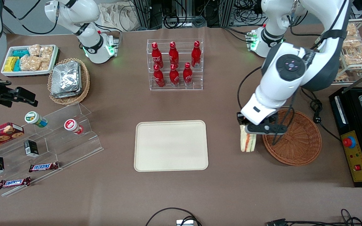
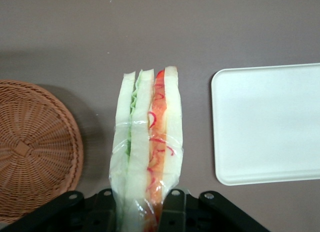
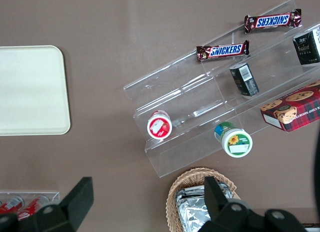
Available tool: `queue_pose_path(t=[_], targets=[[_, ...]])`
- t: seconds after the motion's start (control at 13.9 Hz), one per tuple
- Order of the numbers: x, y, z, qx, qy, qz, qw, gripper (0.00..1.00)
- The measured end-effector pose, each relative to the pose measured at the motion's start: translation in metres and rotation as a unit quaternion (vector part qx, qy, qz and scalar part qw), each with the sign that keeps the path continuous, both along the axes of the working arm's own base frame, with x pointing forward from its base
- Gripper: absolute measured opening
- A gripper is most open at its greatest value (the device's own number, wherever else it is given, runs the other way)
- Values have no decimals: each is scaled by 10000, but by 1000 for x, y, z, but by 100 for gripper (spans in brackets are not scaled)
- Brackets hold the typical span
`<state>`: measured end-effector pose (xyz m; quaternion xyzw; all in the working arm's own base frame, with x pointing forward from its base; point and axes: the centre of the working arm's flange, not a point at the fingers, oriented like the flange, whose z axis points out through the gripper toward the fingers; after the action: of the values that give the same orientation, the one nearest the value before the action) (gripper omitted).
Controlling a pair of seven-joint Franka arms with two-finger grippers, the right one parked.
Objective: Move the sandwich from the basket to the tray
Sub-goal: 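Lift the sandwich out of the basket and carry it toward the tray, then lower the held sandwich onto the cream tray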
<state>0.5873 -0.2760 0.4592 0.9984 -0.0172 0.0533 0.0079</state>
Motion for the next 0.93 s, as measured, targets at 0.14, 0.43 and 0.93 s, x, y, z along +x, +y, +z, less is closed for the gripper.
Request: queue_pose_path(t=[0.14, 0.43, 0.93], targets=[[0, -26, -8, -9, -1, 88, 10000, 21], [3, -79, -40, 19, 55, 157, 9999, 20], [5, -146, -113, 162, 195, -74, 9997, 21]])
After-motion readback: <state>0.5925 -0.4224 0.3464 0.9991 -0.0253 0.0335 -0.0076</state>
